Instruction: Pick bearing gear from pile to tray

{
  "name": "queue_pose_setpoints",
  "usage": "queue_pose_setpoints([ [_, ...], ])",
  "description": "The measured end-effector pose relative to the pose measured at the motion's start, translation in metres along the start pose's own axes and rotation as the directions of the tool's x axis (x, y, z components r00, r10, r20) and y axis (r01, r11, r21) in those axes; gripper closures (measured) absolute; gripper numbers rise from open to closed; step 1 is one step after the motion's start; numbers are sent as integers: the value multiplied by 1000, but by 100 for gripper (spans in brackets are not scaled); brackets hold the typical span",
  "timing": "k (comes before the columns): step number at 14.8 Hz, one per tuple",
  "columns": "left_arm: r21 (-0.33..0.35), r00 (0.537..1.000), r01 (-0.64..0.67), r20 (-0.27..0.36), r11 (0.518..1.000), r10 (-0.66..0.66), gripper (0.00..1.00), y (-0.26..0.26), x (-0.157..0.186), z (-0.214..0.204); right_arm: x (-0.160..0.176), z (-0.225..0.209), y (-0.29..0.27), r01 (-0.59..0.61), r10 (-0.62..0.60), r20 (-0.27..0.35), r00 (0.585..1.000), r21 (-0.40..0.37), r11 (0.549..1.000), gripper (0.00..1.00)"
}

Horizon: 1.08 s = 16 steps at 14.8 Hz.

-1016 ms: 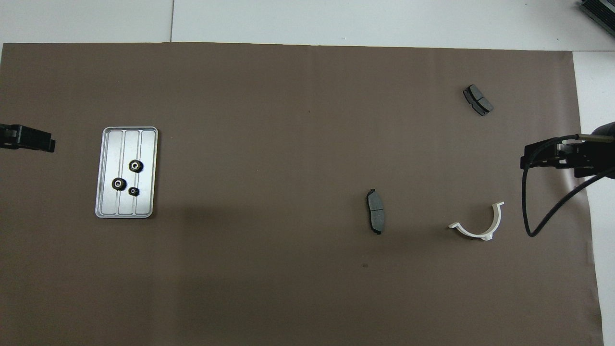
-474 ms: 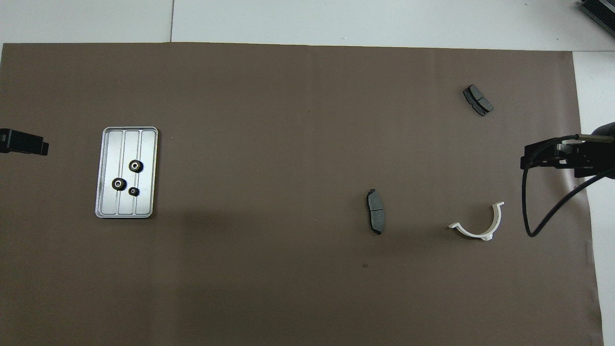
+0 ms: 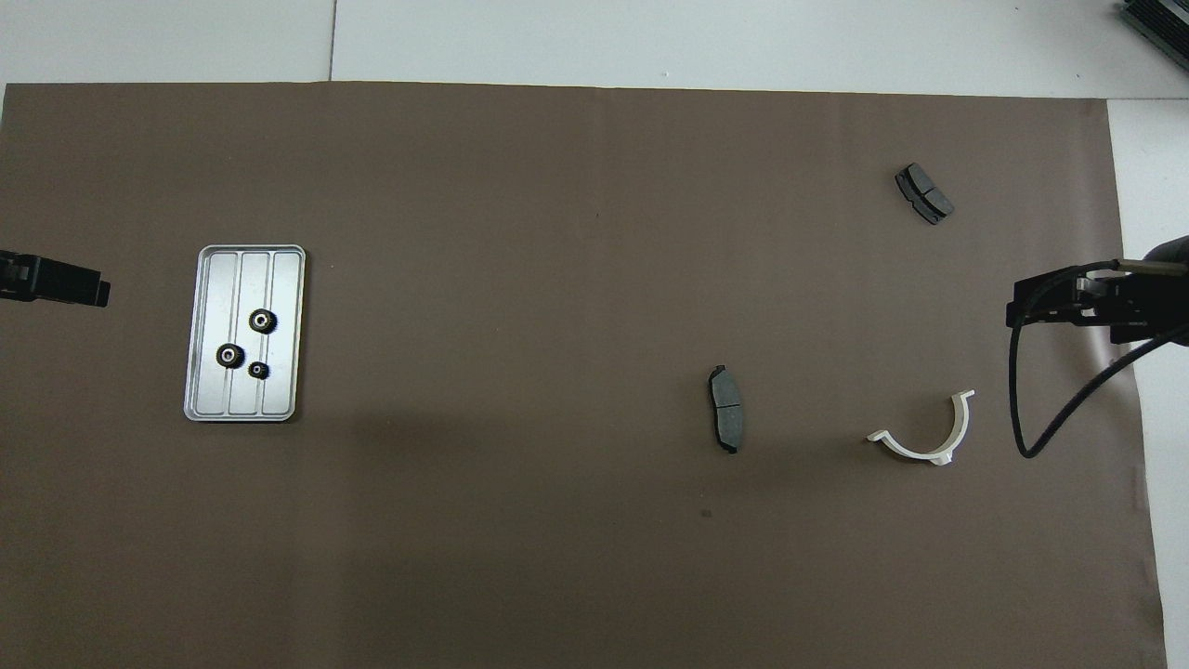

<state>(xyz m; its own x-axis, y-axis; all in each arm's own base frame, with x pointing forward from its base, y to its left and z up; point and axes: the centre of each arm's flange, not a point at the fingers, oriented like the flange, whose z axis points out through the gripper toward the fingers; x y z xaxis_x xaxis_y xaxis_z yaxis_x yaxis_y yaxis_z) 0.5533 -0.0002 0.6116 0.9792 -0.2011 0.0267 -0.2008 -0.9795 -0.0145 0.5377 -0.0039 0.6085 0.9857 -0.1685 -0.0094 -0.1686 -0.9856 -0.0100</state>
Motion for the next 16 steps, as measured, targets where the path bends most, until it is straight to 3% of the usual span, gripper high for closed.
queue_pose_setpoints([
  [5, -54, 999, 42, 5, 998, -42, 0, 10, -1, -9, 0, 0, 0, 0, 0, 0, 1000, 0, 1000, 0],
  [16, -17, 999, 41, 14, 999, -41, 0, 9, -2, -9, 0, 0, 0, 0, 0, 0, 1000, 0, 1000, 0],
])
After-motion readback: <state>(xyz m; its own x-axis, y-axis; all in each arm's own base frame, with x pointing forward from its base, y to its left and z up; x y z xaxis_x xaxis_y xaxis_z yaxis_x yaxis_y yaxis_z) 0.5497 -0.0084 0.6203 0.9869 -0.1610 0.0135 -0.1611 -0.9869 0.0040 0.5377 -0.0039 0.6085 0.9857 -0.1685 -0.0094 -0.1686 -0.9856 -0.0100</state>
